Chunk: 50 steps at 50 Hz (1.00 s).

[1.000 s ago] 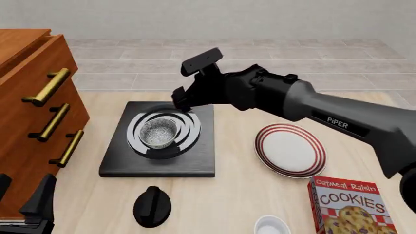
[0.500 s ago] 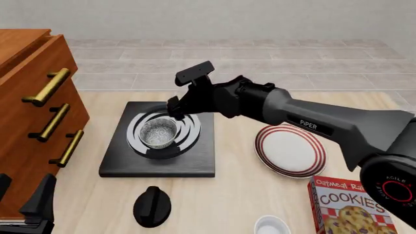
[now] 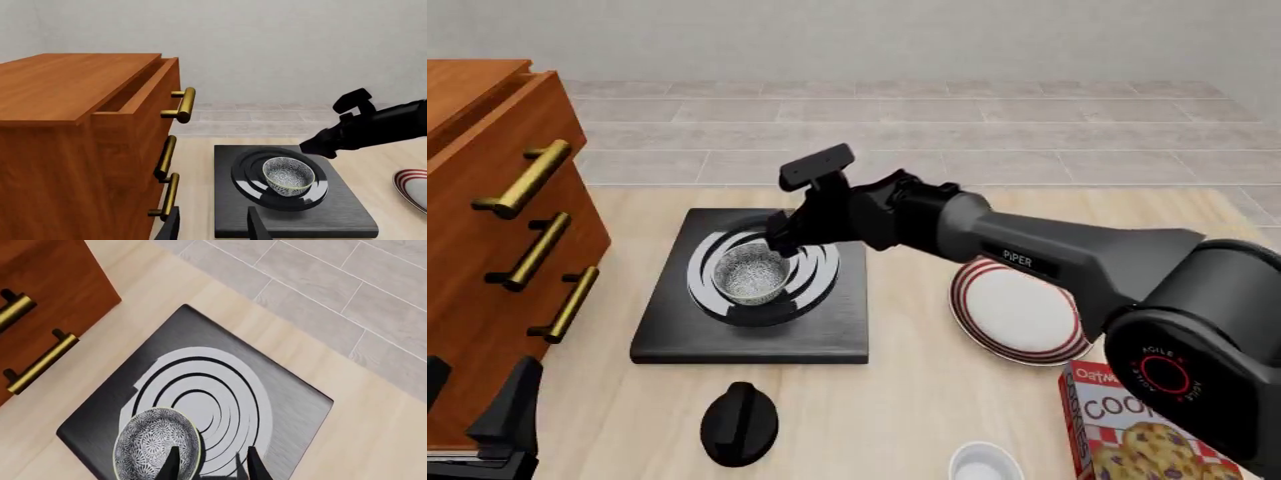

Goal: Pick the akita bowl on the stove and place it on the plate.

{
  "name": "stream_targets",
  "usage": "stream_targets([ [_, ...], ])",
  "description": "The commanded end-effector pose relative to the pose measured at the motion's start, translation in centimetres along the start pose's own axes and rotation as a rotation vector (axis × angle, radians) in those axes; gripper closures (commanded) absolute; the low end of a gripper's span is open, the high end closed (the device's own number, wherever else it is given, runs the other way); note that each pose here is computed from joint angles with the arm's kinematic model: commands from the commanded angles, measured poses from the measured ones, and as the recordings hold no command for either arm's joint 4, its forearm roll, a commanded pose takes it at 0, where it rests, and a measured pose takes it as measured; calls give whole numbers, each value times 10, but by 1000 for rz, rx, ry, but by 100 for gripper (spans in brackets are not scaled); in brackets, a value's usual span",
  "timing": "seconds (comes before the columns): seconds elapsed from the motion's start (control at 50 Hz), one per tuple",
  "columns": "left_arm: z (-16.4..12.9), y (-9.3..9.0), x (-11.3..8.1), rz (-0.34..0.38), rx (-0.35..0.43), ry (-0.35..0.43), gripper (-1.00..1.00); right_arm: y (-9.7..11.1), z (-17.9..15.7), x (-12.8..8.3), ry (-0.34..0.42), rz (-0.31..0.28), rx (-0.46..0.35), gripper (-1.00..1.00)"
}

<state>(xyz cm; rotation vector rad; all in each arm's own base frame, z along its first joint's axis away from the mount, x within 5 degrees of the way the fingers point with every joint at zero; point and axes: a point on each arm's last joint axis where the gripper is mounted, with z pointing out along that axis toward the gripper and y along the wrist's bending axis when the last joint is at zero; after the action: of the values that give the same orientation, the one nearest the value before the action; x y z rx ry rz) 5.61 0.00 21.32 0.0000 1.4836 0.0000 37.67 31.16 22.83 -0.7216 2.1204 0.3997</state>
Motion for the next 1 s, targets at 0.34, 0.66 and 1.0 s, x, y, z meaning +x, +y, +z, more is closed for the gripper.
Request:
stream_targets([
  [0.34,0,0,0,0,0,0,-100,2,25,14,35,41,-2,-100],
  [0.66,0,0,0,0,0,0,-100,8,45,34,68,66,-9,-100],
  [1.0,0,0,0,0,0,0,-100,7,57,44,97,91,-5,-100],
])
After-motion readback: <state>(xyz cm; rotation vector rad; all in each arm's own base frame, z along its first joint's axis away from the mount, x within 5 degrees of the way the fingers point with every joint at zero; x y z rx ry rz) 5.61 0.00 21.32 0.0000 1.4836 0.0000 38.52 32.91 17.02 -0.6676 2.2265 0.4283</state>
